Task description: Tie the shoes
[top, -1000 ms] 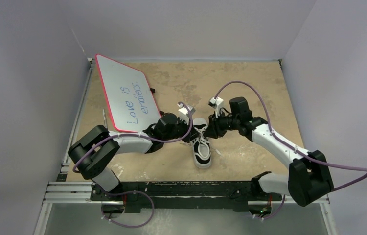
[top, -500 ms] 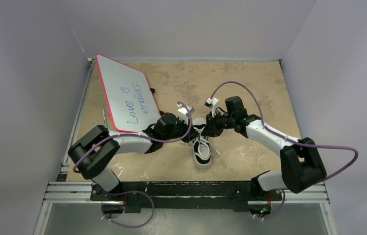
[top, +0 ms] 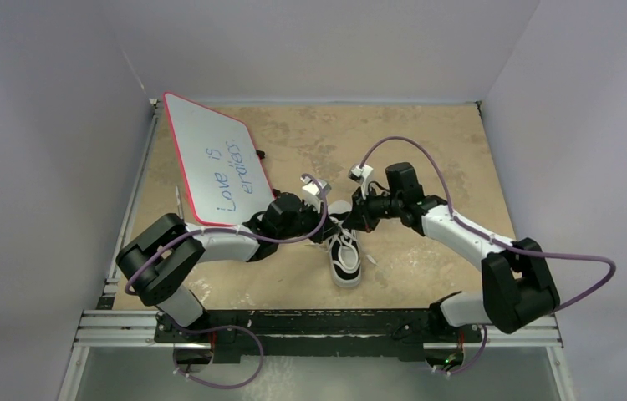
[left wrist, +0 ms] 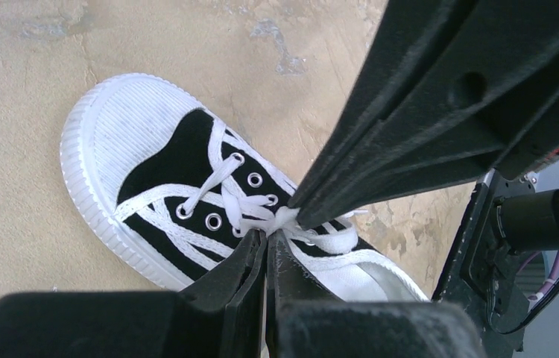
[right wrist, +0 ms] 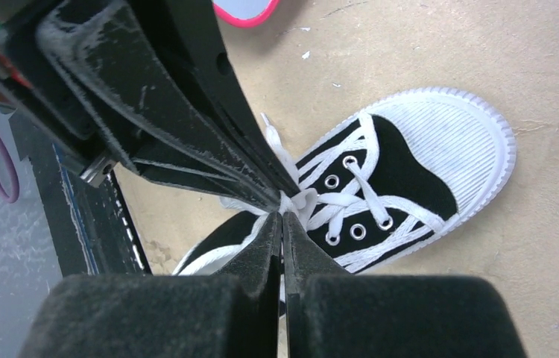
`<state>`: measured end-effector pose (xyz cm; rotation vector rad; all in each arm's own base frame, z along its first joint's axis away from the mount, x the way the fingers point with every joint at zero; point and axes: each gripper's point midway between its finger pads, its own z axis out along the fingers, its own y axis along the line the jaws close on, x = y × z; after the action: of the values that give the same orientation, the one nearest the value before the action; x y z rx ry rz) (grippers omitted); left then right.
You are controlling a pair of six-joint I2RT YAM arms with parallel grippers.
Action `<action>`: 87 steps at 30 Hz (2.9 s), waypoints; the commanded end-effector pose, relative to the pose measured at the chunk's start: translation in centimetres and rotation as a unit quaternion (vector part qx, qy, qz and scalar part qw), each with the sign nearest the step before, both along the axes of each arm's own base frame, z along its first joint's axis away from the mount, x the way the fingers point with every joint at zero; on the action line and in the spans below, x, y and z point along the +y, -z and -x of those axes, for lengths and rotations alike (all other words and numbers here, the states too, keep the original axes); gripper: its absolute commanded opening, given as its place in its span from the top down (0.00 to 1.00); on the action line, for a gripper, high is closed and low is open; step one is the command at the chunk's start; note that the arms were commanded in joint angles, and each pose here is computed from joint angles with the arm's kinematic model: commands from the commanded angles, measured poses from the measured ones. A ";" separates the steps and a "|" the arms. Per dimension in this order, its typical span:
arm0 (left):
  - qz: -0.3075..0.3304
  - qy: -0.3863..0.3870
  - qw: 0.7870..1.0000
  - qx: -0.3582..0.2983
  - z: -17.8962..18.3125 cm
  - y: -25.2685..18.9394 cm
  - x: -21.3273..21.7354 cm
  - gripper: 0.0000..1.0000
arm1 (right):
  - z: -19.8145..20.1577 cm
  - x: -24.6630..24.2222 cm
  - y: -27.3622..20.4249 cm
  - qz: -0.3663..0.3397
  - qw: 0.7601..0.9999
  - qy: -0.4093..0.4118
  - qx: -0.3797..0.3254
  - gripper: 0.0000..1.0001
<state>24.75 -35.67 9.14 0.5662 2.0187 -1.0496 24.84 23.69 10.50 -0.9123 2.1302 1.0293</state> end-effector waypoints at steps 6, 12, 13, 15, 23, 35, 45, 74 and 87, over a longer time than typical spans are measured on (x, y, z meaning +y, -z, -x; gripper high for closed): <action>0.032 -0.021 0.999 -0.018 -1.9 -1.8 -1.0 1.00 | 0.9 0.4 -1.8 -0.026 1.000 -0.013 -0.008 1.00; 0.040 -0.030 0.999 -0.020 -2.6 -1.9 -1.6 1.00 | 1.3 1.5 -2.4 -0.060 0.998 -0.030 0.022 1.00; 0.046 -0.027 0.998 -0.022 -2.6 -2.0 -1.7 1.00 | 1.3 1.6 -2.6 -0.066 0.997 -0.028 0.025 1.00; 0.064 -0.022 0.997 -0.023 -2.6 -2.4 -2.1 1.00 | 1.4 1.7 -2.7 -0.070 0.997 -0.026 0.029 1.00; 0.126 0.015 0.992 -0.011 -1.7 -2.8 -3.8 1.00 | 1.2 2.2 -3.6 -0.099 0.994 -0.005 0.043 1.00; 0.131 0.038 0.991 0.012 -0.1 -0.9 -3.4 1.00 | 1.6 0.7 -5.2 -0.087 0.991 0.047 0.091 0.73; 0.127 0.042 0.991 0.015 0.2 -0.7 -3.2 1.00 | -1.7 -5.7 -3.3 -0.046 0.987 0.132 0.076 0.64; 0.142 0.051 0.988 0.012 0.3 -1.4 -3.1 1.00 | -1.5 -2.3 0.2 -0.157 0.981 0.047 0.100 0.75; 0.146 0.054 0.988 0.012 0.2 -1.5 -3.0 1.00 | -0.5 -2.0 -0.1 -0.183 0.976 0.041 0.107 0.69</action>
<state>24.68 -38.47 9.24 0.4948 1.8973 -1.3479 25.77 21.31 9.50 -0.5172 2.0864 1.4284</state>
